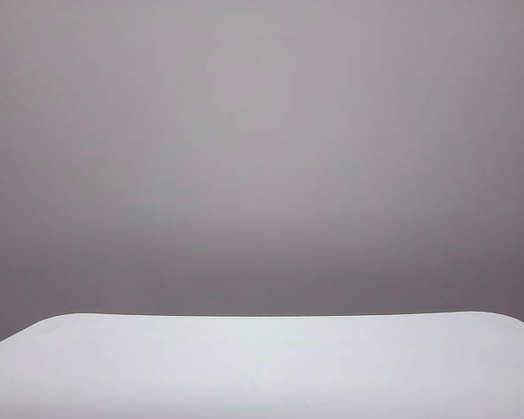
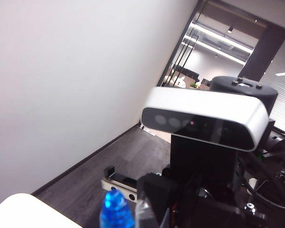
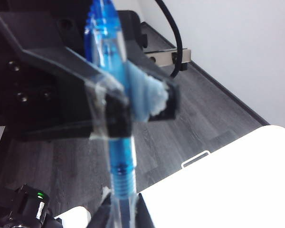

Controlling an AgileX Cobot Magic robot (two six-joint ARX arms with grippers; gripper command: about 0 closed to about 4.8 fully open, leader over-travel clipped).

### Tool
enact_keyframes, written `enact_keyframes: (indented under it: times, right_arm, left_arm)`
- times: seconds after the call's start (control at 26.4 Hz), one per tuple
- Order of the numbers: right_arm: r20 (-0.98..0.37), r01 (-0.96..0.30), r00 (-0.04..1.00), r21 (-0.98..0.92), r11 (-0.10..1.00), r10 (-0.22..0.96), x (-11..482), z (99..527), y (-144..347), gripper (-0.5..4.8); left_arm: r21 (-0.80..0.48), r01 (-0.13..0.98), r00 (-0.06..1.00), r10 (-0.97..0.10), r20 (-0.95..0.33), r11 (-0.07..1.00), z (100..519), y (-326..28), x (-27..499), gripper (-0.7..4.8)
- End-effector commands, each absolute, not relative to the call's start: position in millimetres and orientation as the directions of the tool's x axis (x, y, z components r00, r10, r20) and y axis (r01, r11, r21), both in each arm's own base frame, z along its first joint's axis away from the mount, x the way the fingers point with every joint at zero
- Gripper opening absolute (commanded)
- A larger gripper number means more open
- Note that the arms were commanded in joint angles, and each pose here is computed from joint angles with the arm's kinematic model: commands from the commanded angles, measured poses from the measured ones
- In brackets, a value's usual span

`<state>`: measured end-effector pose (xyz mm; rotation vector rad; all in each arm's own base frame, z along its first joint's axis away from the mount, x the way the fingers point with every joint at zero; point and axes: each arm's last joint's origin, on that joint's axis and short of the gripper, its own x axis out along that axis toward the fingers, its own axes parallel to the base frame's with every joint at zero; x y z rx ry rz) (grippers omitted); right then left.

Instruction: Pick up the pen and remove the cap.

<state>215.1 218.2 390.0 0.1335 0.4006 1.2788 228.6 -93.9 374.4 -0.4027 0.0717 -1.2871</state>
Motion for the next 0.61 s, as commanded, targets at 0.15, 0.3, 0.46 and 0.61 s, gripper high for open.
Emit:
enact_keyframes:
  times: [0.15, 0.3, 0.46, 0.61]
  right_arm:
    - [-0.192, -0.907, 0.235, 0.310, 0.287, 0.953, 214.9, 394.9, 217.2, 0.23]
    - [-0.197, -0.914, 0.228, 0.296, 0.279, 0.954, 215.4, 393.1, 218.5, 2.40]
    - [-0.204, -0.920, 0.184, 0.310, 0.242, 0.961, 216.8, 389.3, 221.2, 2.39]
    - [-0.213, -0.921, 0.149, 0.326, 0.213, 0.966, 216.4, 386.9, 222.6, 2.08]
  left_arm:
    - [-0.299, 0.930, 0.273, -0.945, 0.178, 0.212, 376.9, -93.5, 227.3, -0.06]
    - [-0.328, 0.922, 0.272, -0.946, 0.178, 0.203, 377.0, -93.5, 227.3, -0.06]
    - [-0.335, 0.926, 0.240, -0.956, 0.169, 0.174, 376.6, -93.8, 226.4, -0.06]
    - [-0.340, 0.926, 0.230, -0.959, 0.166, 0.164, 376.5, -93.8, 226.2, -0.06]
